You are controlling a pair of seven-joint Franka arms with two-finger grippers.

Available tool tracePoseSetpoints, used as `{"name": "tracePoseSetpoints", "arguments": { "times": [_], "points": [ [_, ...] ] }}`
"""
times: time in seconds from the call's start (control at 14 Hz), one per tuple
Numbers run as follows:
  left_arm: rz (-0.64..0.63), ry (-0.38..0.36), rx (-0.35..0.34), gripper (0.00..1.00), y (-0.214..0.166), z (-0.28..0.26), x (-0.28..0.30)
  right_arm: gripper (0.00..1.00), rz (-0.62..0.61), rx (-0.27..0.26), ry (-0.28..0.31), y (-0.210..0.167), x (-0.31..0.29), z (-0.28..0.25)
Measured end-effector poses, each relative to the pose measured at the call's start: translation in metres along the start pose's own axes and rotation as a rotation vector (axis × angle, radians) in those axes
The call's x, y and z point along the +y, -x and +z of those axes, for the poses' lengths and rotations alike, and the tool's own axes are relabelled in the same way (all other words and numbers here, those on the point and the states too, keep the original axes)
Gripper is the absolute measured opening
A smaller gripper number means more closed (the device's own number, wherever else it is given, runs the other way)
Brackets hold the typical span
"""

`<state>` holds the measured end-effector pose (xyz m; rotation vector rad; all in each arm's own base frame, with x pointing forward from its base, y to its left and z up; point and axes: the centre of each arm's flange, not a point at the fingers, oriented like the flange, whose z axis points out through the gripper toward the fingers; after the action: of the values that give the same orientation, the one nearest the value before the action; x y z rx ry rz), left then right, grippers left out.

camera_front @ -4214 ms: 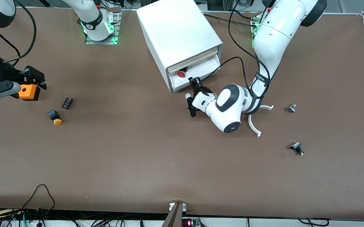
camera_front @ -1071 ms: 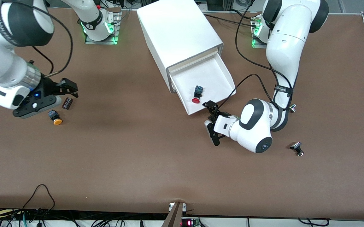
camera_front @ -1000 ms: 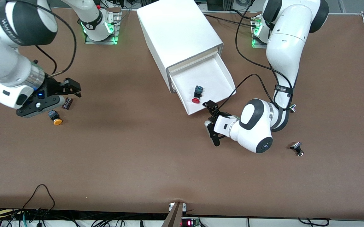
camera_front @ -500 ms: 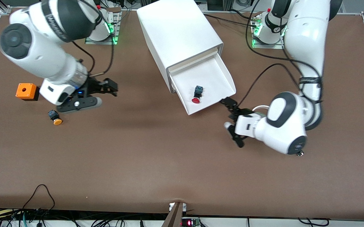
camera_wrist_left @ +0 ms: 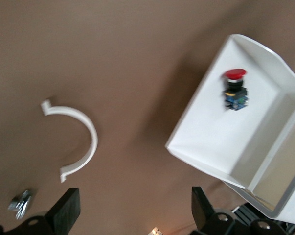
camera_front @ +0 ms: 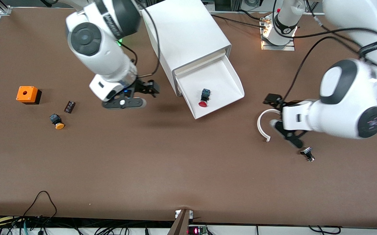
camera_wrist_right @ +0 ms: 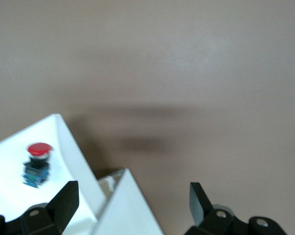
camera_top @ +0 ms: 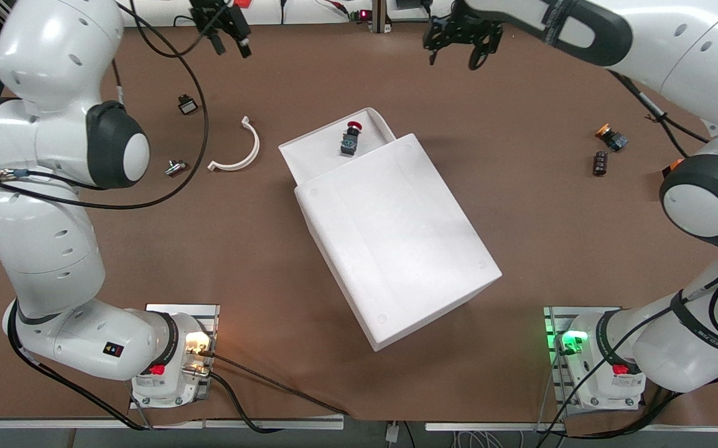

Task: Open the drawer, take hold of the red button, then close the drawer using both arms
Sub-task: 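Grasp the red button in the drawer with the right gripper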

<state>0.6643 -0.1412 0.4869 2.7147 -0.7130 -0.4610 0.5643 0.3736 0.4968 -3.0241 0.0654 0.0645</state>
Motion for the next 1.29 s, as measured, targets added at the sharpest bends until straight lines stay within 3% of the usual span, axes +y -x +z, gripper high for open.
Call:
{"name": "tracePoseSetpoints", "arguments": {
  "times": [0.21,0.57,0.86,1.29],
  "points": [
    [-0.198,-0.077,0.015,1.0,0.027,-0.027,-0.033,1.0,0.091,0.036,-0.029,0.019,-0.059,0.038],
    [-0.371,-0.269,-0.034,1.0,0.041,-0.033,-0.057,1.0,0.182,0.035,0.006,0.06,-0.155,0.134],
    [-0.407,-0.281,-0.005,1.0,0.054,-0.049,-0.061,1.0,0.201,0.058,0.02,0.084,-0.194,0.169],
    [-0.451,-0.269,0.033,1.0,0.079,-0.072,-0.082,0.97,0.199,0.08,0.051,0.086,-0.196,0.181]
  ]
}}
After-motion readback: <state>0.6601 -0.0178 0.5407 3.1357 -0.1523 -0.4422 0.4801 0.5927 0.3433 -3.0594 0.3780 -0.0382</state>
